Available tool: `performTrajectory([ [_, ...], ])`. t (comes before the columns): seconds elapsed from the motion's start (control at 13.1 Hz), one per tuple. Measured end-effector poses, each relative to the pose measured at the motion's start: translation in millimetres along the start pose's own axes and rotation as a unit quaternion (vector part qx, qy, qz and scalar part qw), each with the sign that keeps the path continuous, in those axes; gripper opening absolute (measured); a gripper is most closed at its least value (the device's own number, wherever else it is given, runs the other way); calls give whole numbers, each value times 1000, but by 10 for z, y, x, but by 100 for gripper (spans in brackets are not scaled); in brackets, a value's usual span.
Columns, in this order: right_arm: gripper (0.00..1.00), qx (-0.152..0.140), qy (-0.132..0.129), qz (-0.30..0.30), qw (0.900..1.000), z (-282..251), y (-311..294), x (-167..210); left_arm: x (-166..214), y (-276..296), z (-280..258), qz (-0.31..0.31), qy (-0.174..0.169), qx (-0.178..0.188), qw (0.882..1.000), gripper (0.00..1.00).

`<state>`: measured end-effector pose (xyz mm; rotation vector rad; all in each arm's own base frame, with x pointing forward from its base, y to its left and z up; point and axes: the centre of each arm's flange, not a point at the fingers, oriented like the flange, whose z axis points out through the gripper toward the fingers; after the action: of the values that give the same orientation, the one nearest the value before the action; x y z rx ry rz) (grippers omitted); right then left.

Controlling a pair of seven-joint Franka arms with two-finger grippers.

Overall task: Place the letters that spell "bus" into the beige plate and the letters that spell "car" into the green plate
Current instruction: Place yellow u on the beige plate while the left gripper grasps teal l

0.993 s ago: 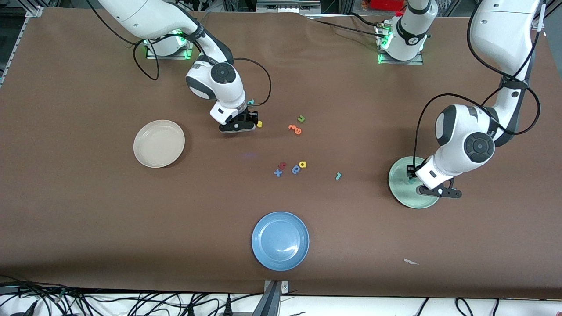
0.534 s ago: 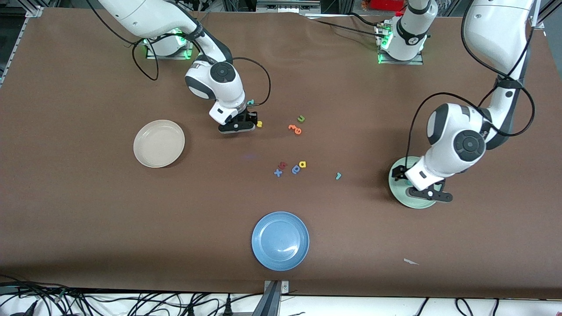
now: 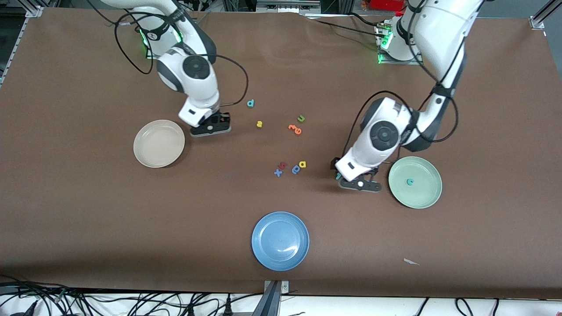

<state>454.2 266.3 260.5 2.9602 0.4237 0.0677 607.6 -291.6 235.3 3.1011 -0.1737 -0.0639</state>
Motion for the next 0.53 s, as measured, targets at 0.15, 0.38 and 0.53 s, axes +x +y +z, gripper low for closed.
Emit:
performTrajectory([
  [0.15, 34, -8, -18, -28, 999, -113, 378, 11, 36, 4, 167, 1, -8, 2, 1000, 92],
  [0.38, 34, 0, -46, -64, 997, -282, 847, -6, 47, -57, 341, -1, -18, 6, 1000, 87],
  [0.53, 34, 11, -55, -81, 995, -227, 1123, -28, 15, -4, 437, 3, -25, 7, 1000, 82],
])
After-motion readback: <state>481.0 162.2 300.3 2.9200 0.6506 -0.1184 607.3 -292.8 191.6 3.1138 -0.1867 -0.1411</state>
